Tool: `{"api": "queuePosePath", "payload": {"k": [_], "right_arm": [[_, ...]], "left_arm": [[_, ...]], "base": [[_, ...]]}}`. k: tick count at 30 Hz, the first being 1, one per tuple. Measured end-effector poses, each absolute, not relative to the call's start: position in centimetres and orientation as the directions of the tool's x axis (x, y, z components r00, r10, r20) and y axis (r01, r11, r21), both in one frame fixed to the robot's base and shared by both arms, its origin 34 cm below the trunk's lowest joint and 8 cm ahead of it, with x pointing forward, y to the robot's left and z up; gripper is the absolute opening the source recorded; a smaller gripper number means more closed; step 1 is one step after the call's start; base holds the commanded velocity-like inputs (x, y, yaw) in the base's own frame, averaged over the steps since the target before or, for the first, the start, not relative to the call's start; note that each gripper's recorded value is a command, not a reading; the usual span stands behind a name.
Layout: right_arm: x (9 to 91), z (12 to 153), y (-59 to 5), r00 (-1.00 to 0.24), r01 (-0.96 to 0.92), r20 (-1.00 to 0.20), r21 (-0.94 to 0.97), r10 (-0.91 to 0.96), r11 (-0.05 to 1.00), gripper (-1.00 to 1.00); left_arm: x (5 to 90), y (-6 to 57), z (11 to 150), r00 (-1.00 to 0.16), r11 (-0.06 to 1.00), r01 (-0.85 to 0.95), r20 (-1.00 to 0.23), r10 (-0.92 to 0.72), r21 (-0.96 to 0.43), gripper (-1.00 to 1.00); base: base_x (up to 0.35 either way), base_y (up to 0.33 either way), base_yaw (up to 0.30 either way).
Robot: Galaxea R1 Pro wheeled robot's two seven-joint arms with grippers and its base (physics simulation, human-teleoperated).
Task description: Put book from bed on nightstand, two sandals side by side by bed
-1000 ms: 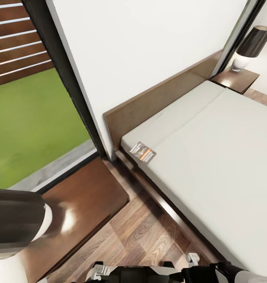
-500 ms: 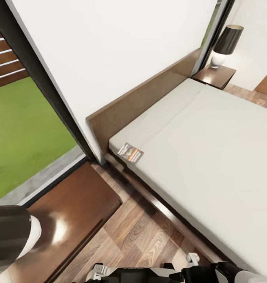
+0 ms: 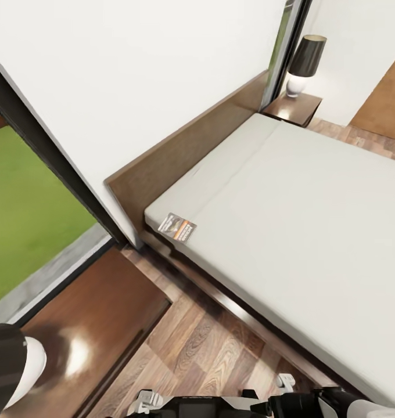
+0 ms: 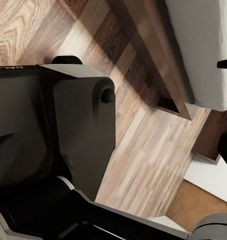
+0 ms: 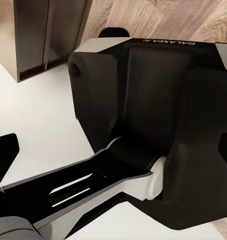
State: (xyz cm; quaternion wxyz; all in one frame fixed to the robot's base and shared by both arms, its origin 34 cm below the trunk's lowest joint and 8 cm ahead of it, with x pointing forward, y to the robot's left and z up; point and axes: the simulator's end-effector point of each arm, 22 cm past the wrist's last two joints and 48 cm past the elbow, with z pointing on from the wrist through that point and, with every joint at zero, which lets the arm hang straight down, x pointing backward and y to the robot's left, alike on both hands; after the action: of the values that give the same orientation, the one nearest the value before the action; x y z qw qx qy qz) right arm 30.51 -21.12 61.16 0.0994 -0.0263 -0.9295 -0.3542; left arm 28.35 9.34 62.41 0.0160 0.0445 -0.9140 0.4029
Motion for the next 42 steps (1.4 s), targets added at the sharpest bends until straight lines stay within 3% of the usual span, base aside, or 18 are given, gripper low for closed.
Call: {"api": "queuePosePath", "payload": {"k": [33,42], "right_arm": [[30.5,61.2,-21.1,-0.979,0.119,0.203,0.653,-0.022,0.748,1.00],[30.5,61.1,-21.1,-0.979,0.119,0.203,0.652,-0.022,0.749,1.00]], "left_arm": [[28.3,10.4,62.2,-0.996,0.682,-0.092,0.062,-0.068,-0.725,1.00],[28.4,10.4,62.2,-0.996,0.683,-0.092,0.062,-0.068,-0.725,1.00]], "base": [[0.015,0.000,-0.280],[0.132,0.000,-0.135]]}}
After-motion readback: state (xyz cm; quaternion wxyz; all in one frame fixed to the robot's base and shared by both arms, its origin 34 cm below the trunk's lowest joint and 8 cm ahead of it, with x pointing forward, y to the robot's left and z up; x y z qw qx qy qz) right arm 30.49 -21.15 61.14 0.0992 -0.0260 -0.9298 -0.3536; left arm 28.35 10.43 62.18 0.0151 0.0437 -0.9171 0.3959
